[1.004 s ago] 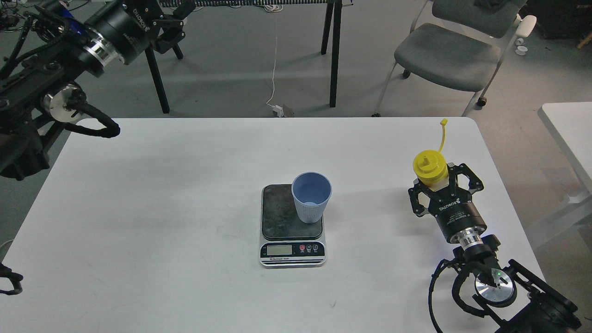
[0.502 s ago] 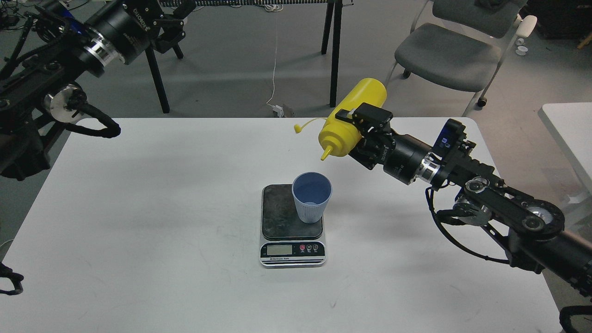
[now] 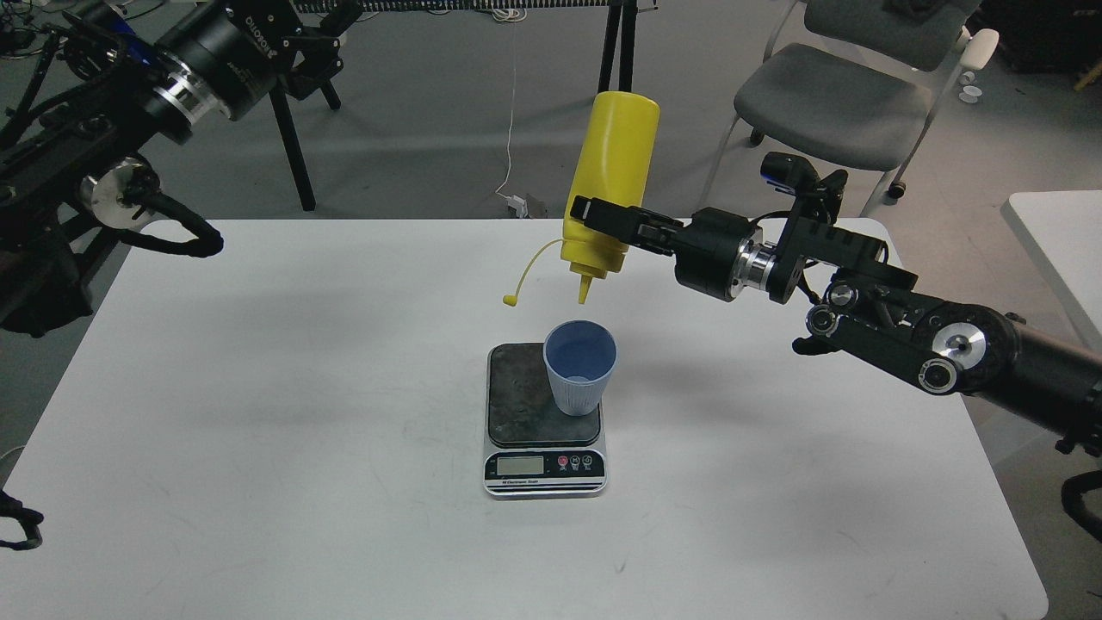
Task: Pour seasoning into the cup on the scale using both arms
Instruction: 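Lift and tip the yellow bottle nozzle-down over the blue cup, then hold the inverted bottle over the cup, squeezing sauce in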
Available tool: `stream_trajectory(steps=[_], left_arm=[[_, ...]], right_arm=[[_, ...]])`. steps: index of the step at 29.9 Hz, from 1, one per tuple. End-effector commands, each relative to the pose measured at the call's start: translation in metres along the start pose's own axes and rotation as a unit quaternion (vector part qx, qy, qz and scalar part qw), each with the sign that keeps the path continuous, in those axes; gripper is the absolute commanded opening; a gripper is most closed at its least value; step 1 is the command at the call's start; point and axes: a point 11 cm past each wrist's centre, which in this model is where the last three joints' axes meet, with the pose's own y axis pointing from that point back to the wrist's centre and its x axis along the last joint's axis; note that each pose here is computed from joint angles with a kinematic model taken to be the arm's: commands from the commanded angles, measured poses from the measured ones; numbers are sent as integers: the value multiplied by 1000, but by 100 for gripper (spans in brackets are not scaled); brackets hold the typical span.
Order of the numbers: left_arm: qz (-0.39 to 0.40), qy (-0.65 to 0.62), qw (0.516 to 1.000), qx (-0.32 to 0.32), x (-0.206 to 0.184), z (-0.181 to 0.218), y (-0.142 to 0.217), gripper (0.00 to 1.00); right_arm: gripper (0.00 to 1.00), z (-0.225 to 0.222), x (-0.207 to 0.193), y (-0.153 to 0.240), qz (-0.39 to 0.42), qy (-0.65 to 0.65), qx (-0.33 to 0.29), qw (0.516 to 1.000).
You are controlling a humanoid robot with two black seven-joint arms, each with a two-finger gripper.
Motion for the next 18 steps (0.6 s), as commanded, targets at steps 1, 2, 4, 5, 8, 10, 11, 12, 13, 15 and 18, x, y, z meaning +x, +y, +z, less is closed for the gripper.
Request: stream_trajectory(steps=[1, 2, 4, 5, 8, 10, 11, 12, 13, 15, 18], left_arm=[[-1, 1, 1000, 0, -1, 0, 0, 99], [-1, 1, 1000, 0, -1, 0, 0, 99], [0, 0, 1000, 0, 0, 0, 0, 99], [0, 0, 1000, 0, 0, 0, 0, 99], [1, 0, 1000, 0, 1, 1, 1, 99], [1, 0, 1000, 0, 1, 1, 1, 99], [2, -1, 1000, 0, 2, 1, 1, 99], [1, 0, 1000, 0, 1, 1, 1, 99], [1, 0, 1000, 0, 1, 1, 1, 99], [1, 0, 1000, 0, 1, 0, 0, 99], [1, 0, 1000, 0, 1, 0, 0, 99]], right_arm=[[22, -7, 4, -5, -17, 40, 1, 999], [21, -8, 4, -6, -23, 47, 1, 999], [21, -9, 0, -8, -36, 60, 1, 998], [20, -9, -3, -9, -44, 71, 0, 997], [20, -9, -6, -11, -63, 106, -2, 992], [20, -8, -9, -13, -74, 129, -4, 989], [20, -8, -10, -13, -78, 139, -5, 987], [20, -6, -9, -13, -80, 155, -7, 985], [20, -5, -8, -14, -81, 167, -9, 983], [20, -7, -9, -17, -85, 184, -7, 979], [20, -9, -9, -20, -88, 191, -4, 978]])
